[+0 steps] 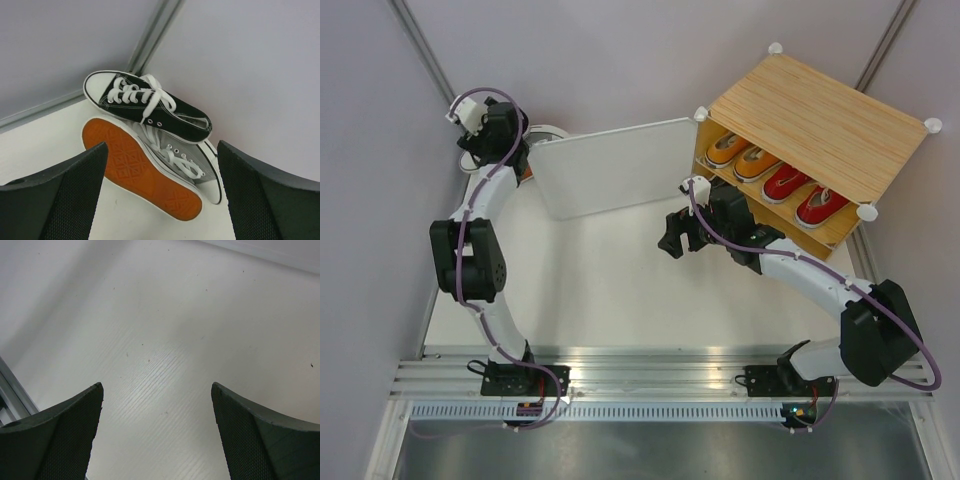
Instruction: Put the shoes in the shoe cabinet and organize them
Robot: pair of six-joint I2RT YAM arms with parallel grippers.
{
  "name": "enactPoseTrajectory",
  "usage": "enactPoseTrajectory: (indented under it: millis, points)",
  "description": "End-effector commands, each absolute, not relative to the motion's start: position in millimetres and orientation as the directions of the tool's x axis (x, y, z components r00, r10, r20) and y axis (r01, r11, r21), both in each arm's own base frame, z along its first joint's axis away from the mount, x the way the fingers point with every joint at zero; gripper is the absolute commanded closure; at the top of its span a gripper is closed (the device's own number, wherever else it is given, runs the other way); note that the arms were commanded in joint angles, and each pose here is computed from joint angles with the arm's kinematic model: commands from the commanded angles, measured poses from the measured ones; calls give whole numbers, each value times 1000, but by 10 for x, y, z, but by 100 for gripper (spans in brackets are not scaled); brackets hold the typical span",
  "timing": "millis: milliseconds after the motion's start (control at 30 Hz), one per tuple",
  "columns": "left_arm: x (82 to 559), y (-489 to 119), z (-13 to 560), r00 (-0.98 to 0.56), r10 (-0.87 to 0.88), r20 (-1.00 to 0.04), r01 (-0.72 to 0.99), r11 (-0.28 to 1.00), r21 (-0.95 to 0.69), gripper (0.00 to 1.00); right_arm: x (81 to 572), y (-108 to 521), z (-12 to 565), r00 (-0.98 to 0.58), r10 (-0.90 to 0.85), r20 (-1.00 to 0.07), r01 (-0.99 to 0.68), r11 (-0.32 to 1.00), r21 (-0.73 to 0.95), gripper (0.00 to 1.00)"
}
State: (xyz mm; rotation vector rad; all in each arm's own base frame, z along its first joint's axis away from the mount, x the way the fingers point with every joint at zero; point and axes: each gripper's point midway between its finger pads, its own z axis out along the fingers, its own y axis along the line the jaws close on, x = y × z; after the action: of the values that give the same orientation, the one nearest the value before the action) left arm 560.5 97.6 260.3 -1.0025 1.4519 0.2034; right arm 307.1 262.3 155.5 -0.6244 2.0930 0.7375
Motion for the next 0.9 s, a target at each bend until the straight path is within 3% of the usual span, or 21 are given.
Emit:
enactPoseTrajectory:
  millis: [0,567,867]
  points:
    - [5589,1261,2630,337,-502,-796,-661,476,-580,8,3074,2689,1602,-525,-165,-835,-673,681,289,8]
    - [6014,1587,2129,365,-597,-715,-622,415,-664,14,3011,2764,1422,-583,-155,-797,-662,659,356,9]
    - [6403,1881,2034,350,-573,-741,-637,435,-637,14,2846,2795,1390,-603,-159,-782,-682,612,401,9]
